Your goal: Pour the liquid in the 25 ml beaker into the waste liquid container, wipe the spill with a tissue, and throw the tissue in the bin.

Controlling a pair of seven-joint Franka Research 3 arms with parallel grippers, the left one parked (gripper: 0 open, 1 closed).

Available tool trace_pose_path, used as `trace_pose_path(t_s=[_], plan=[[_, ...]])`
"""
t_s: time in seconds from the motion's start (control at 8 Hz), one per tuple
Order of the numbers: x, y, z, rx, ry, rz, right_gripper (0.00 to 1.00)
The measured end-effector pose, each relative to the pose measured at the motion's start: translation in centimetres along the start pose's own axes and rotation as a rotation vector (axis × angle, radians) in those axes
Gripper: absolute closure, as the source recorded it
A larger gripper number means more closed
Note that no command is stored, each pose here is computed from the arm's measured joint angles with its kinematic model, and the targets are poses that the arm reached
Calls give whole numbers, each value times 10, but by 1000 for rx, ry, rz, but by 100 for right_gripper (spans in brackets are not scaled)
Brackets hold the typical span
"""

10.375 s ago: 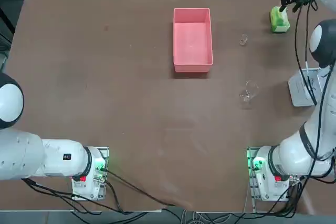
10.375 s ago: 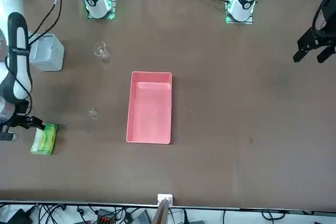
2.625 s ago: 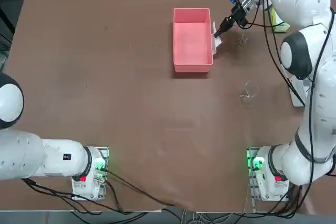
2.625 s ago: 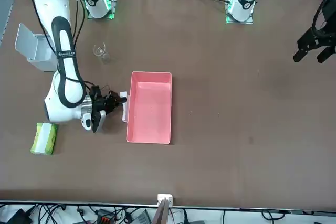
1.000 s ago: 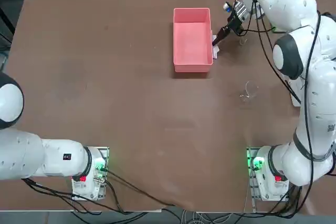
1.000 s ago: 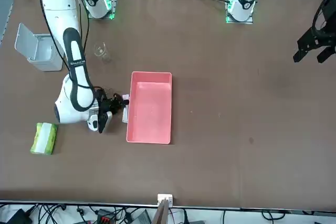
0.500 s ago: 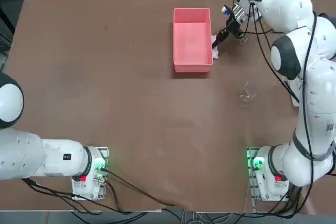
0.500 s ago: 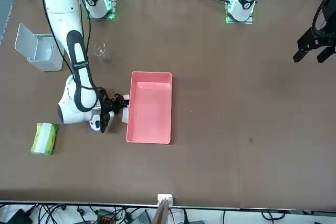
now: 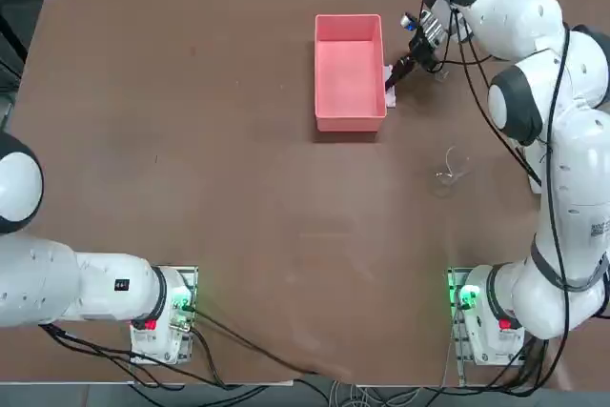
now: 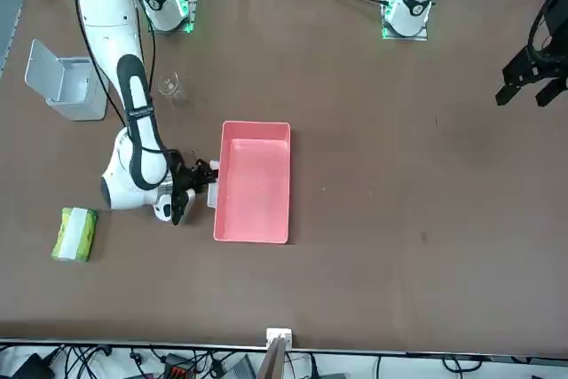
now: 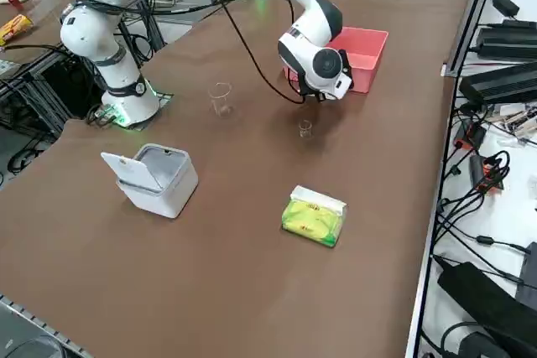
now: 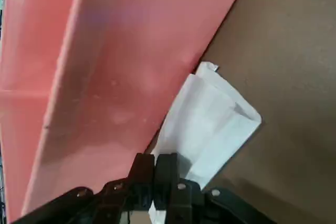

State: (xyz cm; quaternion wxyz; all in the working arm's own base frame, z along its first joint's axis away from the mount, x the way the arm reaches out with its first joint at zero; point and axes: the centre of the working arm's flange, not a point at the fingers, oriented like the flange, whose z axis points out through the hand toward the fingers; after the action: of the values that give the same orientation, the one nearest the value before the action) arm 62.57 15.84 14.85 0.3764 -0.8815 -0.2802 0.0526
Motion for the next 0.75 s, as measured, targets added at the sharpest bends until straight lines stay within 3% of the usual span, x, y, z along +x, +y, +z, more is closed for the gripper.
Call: trace_pose_path(t_s=[0.75], plan=[[2, 0, 5, 5, 12, -19, 98]])
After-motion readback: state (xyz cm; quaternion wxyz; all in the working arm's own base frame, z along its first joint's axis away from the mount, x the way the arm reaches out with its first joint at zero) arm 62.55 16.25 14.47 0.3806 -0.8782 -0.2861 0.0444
